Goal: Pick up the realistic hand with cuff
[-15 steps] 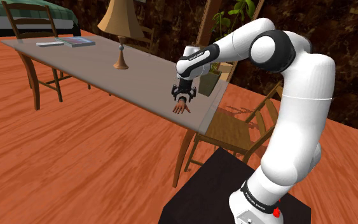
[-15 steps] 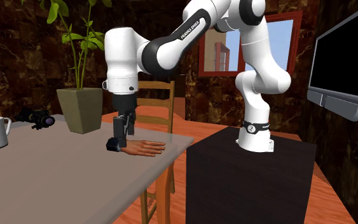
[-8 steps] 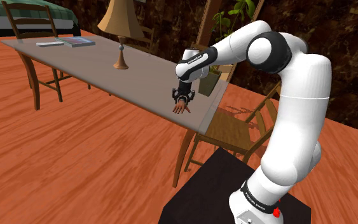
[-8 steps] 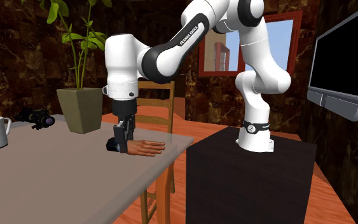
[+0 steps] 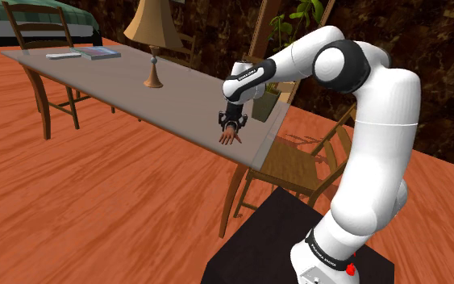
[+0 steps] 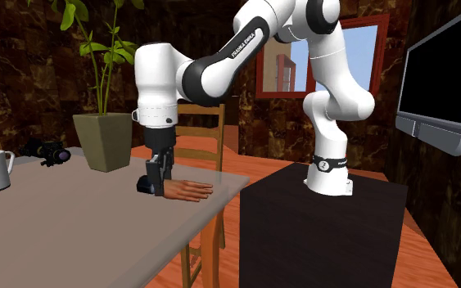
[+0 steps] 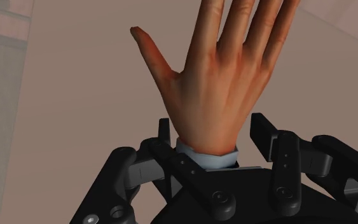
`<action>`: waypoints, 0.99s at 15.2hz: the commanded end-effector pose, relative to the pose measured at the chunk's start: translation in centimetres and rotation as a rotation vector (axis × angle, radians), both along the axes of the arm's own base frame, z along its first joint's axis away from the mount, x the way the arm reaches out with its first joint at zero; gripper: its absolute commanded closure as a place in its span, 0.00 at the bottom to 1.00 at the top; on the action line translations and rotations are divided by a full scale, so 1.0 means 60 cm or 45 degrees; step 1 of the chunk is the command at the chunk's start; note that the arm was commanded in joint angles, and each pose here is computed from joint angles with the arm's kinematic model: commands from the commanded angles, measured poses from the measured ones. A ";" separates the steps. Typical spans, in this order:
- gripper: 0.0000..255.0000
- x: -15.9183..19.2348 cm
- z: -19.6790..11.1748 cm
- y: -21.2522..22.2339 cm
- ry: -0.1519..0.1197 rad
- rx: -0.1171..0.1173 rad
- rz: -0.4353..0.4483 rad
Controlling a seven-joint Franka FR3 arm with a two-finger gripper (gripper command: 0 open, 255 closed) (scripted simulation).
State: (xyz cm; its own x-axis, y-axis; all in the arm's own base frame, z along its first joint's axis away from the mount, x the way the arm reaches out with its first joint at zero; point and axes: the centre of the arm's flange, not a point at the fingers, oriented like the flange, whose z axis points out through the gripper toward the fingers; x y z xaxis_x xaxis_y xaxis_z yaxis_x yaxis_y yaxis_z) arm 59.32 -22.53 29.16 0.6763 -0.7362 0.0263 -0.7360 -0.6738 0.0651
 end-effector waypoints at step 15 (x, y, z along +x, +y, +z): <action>1.00 0.000 0.128 0.001 0.002 0.001 0.000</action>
